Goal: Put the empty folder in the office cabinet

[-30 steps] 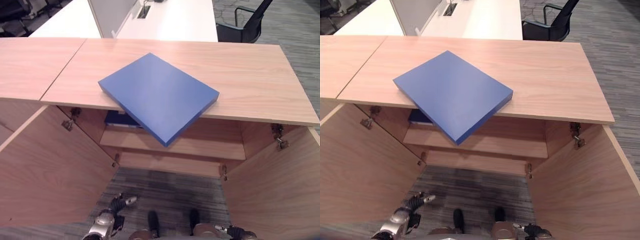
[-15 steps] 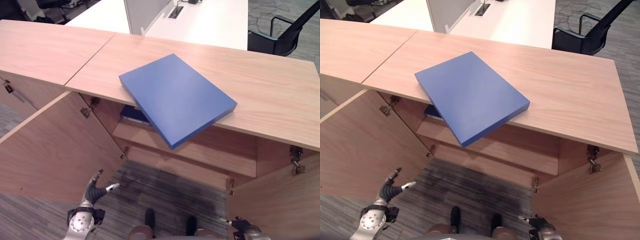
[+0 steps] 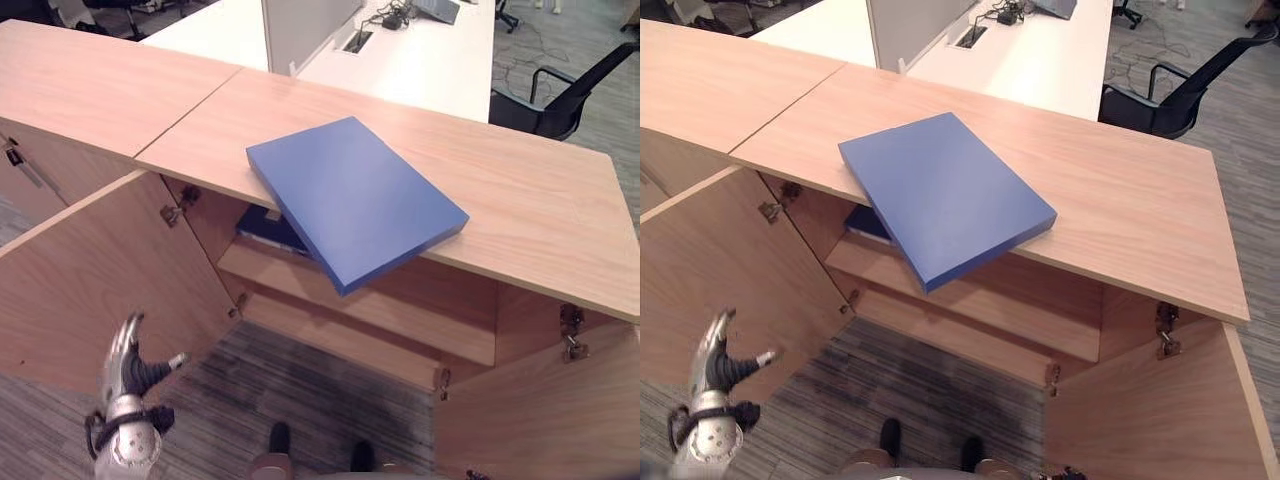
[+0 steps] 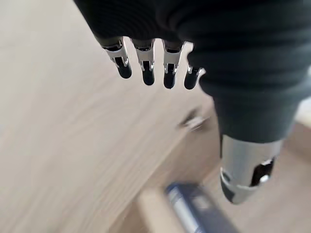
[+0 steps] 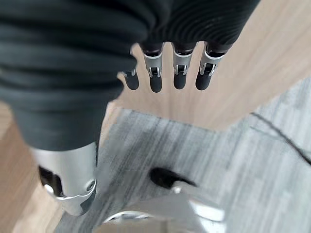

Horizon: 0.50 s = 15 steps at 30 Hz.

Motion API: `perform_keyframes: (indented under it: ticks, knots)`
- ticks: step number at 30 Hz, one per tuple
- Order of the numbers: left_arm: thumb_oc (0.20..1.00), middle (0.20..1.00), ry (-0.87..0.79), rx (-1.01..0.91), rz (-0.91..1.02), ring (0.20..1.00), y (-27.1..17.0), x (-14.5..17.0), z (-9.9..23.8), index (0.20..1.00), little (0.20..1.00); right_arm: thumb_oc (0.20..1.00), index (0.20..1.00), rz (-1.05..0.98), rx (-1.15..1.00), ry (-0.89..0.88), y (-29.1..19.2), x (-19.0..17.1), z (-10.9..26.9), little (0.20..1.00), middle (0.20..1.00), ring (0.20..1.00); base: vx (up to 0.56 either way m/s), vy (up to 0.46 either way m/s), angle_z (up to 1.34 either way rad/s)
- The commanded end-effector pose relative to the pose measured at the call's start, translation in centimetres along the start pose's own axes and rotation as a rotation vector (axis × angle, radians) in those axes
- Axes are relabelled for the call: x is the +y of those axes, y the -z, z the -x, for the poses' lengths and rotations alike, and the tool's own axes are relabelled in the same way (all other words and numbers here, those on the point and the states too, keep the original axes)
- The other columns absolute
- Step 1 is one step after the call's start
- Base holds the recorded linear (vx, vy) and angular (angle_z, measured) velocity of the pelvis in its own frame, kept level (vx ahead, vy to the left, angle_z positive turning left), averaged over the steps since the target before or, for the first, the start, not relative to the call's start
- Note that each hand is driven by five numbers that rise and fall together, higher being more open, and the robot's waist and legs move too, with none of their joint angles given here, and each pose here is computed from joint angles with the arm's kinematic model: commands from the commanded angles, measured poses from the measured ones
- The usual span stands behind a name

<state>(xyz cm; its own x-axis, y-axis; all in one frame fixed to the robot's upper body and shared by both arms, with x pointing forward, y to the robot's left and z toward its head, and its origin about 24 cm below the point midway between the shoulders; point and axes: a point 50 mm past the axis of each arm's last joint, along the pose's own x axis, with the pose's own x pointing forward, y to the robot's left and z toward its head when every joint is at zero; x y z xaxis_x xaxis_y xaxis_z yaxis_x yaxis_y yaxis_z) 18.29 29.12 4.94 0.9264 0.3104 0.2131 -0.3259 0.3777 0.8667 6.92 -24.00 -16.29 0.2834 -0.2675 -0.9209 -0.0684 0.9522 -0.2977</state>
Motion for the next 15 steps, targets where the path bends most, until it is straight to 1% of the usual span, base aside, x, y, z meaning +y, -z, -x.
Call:
perform_keyframes:
  ticks: [1,2,3,5,6,10,11,13,15]
  knots:
    - [1.0,1.0,-0.162,-0.254,-0.172,1.0,-3.0,2.9,-2.1,1.0,1.0,1.0,1.0,0.062,-0.101,-0.022,-3.1,1.2,-0.2,1.0,1.0,1.0,-0.02,-0.032,-0.08]
    - [1.0,1.0,-0.171,-0.334,-0.234,1.0,-4.0,3.1,-2.6,1.0,1.0,1.0,1.0,0.071,-0.102,-0.024,-2.9,1.1,-0.2,1.0,1.0,1.0,-0.01,-0.021,-0.13]
    - [1.0,1.0,-0.17,-0.335,-0.236,1.0,-4.0,3.1,-2.6,1.0,1.0,1.0,1.0,0.07,-0.102,-0.024,-2.9,1.1,-0.2,1.0,1.0,1.0,-0.02,-0.018,-0.19]
    - [1.0,1.0,-0.194,-0.443,-0.302,1.0,-5.5,3.8,-3.1,1.0,1.0,1.0,1.0,0.079,-0.1,-0.03,-2.9,1.1,-0.2,1.0,1.0,1.0,-0.01,-0.008,-0.19]
    - [1.0,1.0,-0.194,-0.444,-0.304,1.0,-5.5,3.8,-3.2,1.0,1.0,1.0,1.0,0.078,-0.1,-0.03,-2.9,1.1,-0.2,1.0,1.0,1.0,0.0,-0.004,-0.12]
    - [1.0,1.0,-0.209,-0.581,-0.361,1.0,-7.5,4.3,-3.7,1.0,1.0,1.0,1.0,0.086,-0.089,-0.038,-2.4,1.2,-0.2,1.0,1.0,1.0,-0.01,0.002,-0.08]
    - [1.0,1.0,-0.209,-0.581,-0.361,1.0,-7.5,4.3,-3.7,1.0,1.0,1.0,1.0,0.085,-0.088,-0.037,-2.4,1.2,-0.2,1.0,1.0,1.0,-0.02,0.005,-0.08]
    - [1.0,1.0,-0.228,-0.679,-0.409,1.0,-9.1,4.8,-4.1,1.0,1.0,1.0,1.0,0.089,-0.079,-0.04,-2.0,1.1,-0.2,1.0,1.0,1.0,0.02,0.014,-0.06]
    - [1.0,1.0,-0.243,-0.734,-0.429,1.0,-10.0,5.0,-4.3,1.0,1.0,1.0,1.0,0.095,-0.073,-0.048,-1.8,1.2,-0.2,1.0,1.0,1.0,0.02,0.013,-0.06]
